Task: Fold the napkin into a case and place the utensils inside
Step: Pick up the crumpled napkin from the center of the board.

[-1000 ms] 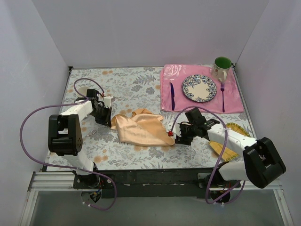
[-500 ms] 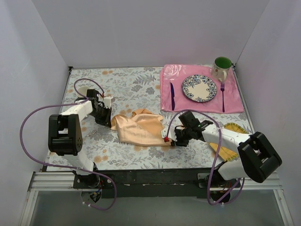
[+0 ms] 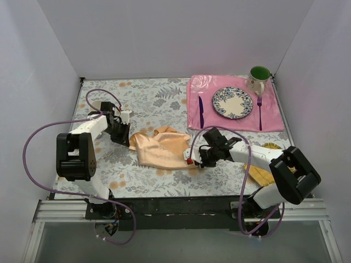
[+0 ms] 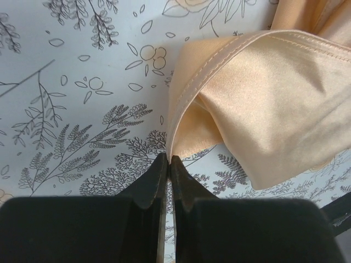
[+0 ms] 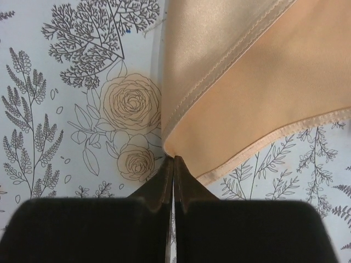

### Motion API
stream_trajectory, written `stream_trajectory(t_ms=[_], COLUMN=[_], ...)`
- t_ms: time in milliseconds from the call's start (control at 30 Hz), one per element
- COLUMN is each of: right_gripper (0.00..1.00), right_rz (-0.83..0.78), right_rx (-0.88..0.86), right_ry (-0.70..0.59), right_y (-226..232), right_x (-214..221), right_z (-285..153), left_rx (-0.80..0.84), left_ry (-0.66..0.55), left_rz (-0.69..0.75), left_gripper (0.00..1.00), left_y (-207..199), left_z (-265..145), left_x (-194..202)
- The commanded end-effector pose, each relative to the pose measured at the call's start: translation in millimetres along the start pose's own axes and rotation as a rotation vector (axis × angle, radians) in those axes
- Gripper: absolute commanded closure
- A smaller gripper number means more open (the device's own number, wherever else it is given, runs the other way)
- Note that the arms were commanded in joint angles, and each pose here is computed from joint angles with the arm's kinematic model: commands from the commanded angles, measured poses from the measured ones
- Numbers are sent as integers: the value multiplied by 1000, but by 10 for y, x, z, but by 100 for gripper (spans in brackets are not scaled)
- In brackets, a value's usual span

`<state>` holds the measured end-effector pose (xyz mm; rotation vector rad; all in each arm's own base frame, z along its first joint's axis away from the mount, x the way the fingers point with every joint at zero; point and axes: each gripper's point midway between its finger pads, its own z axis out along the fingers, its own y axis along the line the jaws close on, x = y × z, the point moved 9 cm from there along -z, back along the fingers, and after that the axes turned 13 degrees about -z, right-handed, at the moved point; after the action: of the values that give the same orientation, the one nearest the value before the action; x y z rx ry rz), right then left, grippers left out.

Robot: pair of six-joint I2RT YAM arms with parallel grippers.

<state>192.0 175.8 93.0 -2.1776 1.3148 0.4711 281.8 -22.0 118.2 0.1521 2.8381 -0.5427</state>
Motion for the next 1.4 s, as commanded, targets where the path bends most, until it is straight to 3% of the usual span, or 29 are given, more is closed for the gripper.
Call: stream_trajectory(t_ms=[0,133,300,500,733,1133,1367], right_gripper=[99,99,99,99,99,99,99], right_rz=[5,8,26,9,-52,-72,-88], right_rx=[29,234,509,759,1041,1395,1503], right_ry=[37,-18,-66,-37,-14,87,86], right_y=[-166,-501,-789,-1098,-1477,-1805,-2045], right_x=[-132,-472,-892,-1280,-1677,-1768,-1784], right_z=[-186,-751,-1486,-2250,-3014,-3577,-3686], left_rx=[-2,-19,-92,-174,-271,-524,-589], left_ry=[-72,-136,-320,-581,-811,-1118,-1201], left_rz=[63,100,244,403,515,456,452], left_gripper=[100,100,100,100,100,100,100], left_y=[-73,-119,-331,-667,-914,-913,-830], left_z=[-247,-726,-1493,-2421,-3171,-3714,-3667], left_x=[-214,-299,-422,-536,-698,-883,-1001])
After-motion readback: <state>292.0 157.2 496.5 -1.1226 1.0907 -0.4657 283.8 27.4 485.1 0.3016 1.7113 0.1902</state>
